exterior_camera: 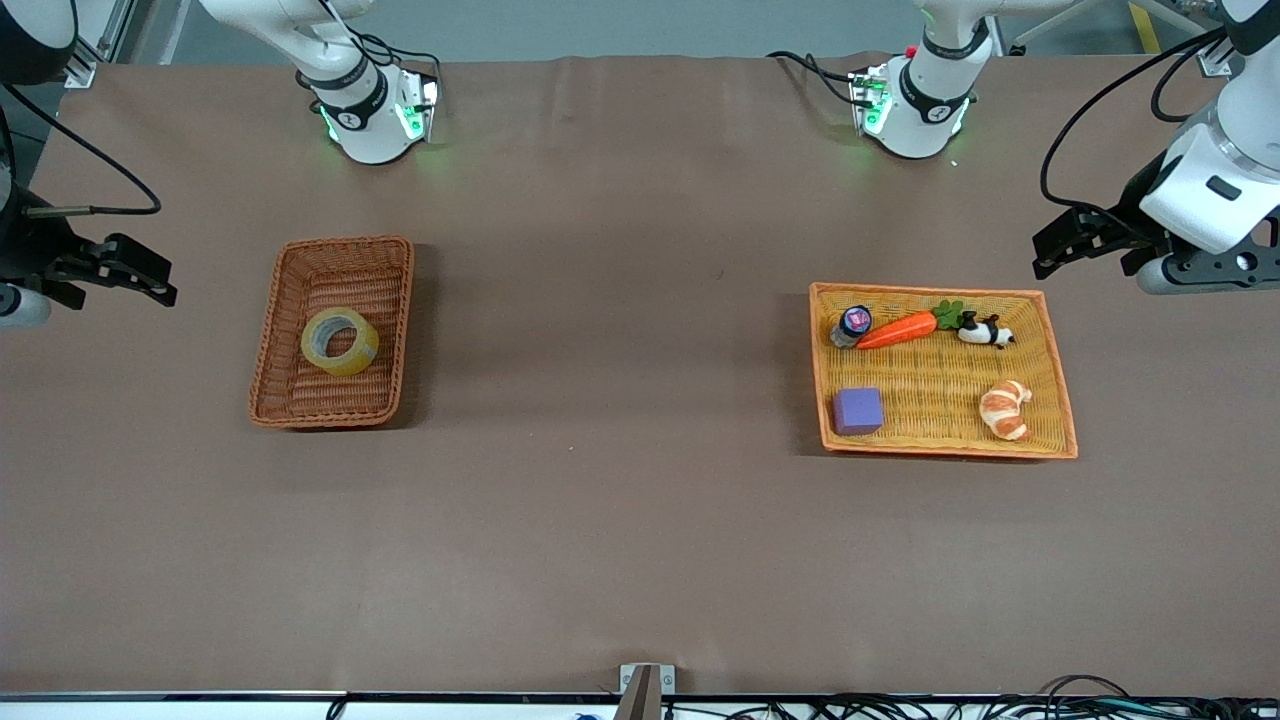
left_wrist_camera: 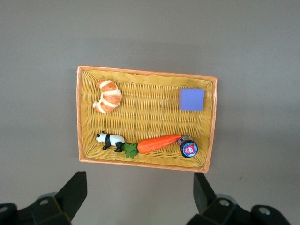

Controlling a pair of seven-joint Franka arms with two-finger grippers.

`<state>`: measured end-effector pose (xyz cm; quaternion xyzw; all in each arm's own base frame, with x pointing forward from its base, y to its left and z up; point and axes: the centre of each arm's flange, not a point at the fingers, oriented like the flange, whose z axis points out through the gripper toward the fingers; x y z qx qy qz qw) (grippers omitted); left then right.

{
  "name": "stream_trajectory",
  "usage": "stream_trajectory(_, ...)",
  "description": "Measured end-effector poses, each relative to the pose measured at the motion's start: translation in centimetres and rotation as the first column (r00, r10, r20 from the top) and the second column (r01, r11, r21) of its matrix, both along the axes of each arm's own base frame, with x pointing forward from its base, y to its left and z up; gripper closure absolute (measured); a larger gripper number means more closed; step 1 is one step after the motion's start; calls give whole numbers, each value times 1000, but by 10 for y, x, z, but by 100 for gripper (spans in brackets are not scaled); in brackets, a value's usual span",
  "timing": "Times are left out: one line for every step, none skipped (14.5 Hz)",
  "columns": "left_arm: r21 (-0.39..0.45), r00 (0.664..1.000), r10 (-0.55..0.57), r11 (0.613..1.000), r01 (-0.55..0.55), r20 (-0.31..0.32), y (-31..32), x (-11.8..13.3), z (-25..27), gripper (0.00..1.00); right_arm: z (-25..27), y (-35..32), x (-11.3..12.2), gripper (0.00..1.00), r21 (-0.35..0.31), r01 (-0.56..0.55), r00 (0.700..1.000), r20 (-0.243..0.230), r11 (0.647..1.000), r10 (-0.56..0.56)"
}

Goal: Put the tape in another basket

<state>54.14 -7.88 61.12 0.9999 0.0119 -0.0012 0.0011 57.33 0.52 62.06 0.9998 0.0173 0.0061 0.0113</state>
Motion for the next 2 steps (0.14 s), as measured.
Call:
stream_trajectory(1, 1000, -1, 1000, 1, -4, -1, -1, -2, 0, 0, 0, 0, 0, 0, -1, 1000, 0, 1000, 1)
stream_trajectory(1, 1000, -2, 1000, 2, -7, -1, -2, -3, 0, 0, 1, 0, 0, 0, -1, 1000, -1, 1000, 1)
